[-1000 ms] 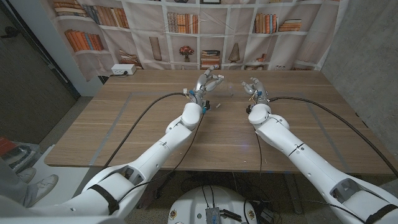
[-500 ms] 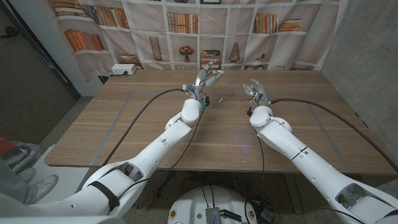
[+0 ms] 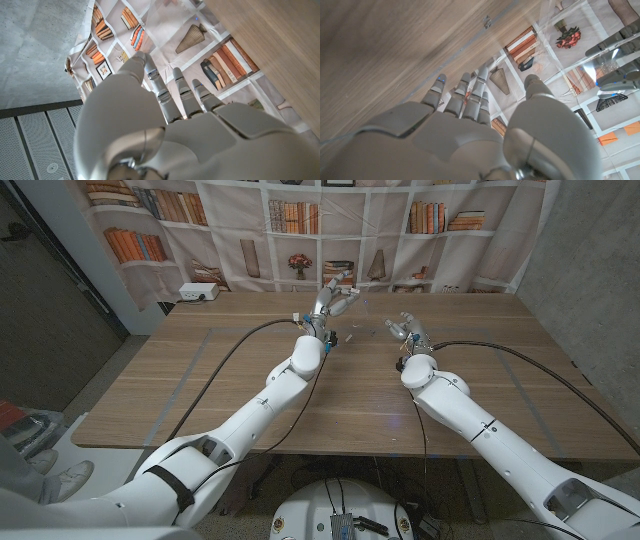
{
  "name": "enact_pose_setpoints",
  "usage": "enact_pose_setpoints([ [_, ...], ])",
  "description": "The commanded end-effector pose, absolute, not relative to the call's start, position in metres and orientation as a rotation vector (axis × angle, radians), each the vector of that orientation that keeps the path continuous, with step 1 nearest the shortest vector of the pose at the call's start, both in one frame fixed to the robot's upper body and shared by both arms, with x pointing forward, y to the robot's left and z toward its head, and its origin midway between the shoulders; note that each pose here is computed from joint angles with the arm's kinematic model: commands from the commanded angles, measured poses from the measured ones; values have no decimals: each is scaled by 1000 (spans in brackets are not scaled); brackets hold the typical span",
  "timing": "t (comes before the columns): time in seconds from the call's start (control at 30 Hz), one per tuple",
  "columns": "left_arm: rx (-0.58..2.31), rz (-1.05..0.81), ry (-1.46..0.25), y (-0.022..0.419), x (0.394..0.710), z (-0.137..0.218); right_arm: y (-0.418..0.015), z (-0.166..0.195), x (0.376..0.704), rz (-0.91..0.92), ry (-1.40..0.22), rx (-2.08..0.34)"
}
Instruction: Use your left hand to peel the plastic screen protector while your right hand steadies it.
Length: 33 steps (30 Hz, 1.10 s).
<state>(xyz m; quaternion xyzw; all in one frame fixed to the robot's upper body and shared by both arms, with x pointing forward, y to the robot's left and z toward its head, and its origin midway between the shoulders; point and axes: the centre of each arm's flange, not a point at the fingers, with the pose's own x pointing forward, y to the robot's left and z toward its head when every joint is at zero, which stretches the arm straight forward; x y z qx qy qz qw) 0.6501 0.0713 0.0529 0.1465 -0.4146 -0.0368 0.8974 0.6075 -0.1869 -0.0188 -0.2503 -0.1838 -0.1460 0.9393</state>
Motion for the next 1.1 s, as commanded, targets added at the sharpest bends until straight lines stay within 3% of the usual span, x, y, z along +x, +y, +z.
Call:
enact_pose_setpoints([
  [0.03,304,-78,-883,68,649,60,-178,-21,603,-270,-395,-533],
  [0.5,293,-63,-866,71,649,55,-181,-27,599,-273,-382,-521],
  [1.1,276,-52,-947,62,637,75,-166,-28,596,-222,-382,-542],
])
